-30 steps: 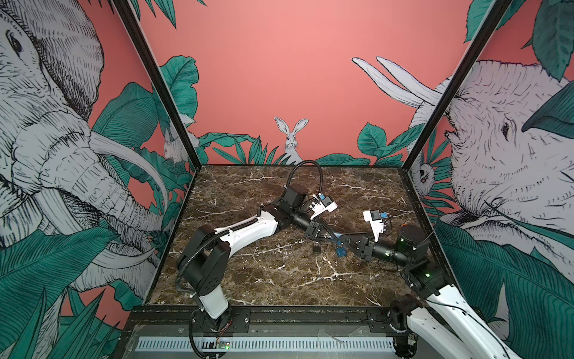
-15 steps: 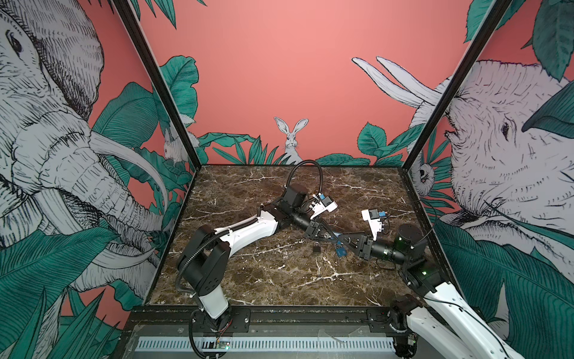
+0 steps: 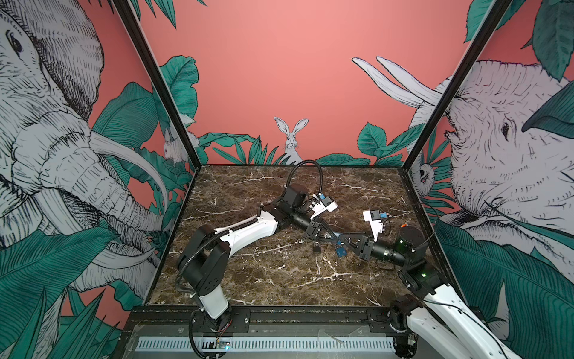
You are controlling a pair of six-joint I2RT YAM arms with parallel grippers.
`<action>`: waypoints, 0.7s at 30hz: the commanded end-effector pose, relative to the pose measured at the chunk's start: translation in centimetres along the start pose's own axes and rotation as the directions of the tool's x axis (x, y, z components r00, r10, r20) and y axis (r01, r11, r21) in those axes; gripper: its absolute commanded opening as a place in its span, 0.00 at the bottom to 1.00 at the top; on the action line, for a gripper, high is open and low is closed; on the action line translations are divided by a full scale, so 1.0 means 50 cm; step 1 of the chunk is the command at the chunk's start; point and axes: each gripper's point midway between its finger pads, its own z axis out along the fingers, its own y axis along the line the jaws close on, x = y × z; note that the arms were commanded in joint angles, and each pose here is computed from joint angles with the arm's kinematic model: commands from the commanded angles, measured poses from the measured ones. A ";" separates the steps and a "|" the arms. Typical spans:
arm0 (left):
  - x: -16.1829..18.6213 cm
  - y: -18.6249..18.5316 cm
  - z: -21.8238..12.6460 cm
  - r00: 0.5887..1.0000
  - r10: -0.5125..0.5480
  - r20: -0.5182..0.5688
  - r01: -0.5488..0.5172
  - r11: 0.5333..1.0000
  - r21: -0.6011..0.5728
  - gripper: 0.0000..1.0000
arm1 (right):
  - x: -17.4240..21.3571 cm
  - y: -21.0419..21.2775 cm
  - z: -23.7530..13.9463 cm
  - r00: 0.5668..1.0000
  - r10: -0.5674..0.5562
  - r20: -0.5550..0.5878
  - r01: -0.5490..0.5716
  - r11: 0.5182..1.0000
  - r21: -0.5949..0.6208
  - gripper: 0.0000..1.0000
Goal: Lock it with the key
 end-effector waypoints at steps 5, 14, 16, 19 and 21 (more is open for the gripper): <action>-0.035 -0.047 -0.011 0.993 0.114 0.024 -0.114 0.993 -0.012 0.27 | -0.026 -0.017 -0.020 0.996 -0.011 0.093 0.005 0.998 0.063 0.00; -0.034 -0.039 -0.008 0.994 0.107 0.025 -0.107 0.994 -0.015 0.17 | -0.028 -0.021 -0.024 0.994 -0.009 0.107 0.002 0.997 0.071 0.00; -0.038 -0.037 -0.007 0.994 0.108 0.030 -0.107 0.994 -0.018 0.10 | -0.026 -0.019 -0.020 0.995 -0.004 0.098 -0.002 0.998 0.057 0.00; -0.042 -0.035 -0.008 0.994 0.106 0.036 -0.105 0.994 -0.015 0.00 | -0.021 -0.007 -0.012 0.997 0.007 0.075 -0.008 1.000 0.007 0.00; -0.041 -0.033 -0.007 0.994 0.102 0.036 -0.101 0.995 -0.014 0.00 | -0.021 0.003 -0.009 0.998 0.011 0.061 -0.009 1.000 -0.024 0.17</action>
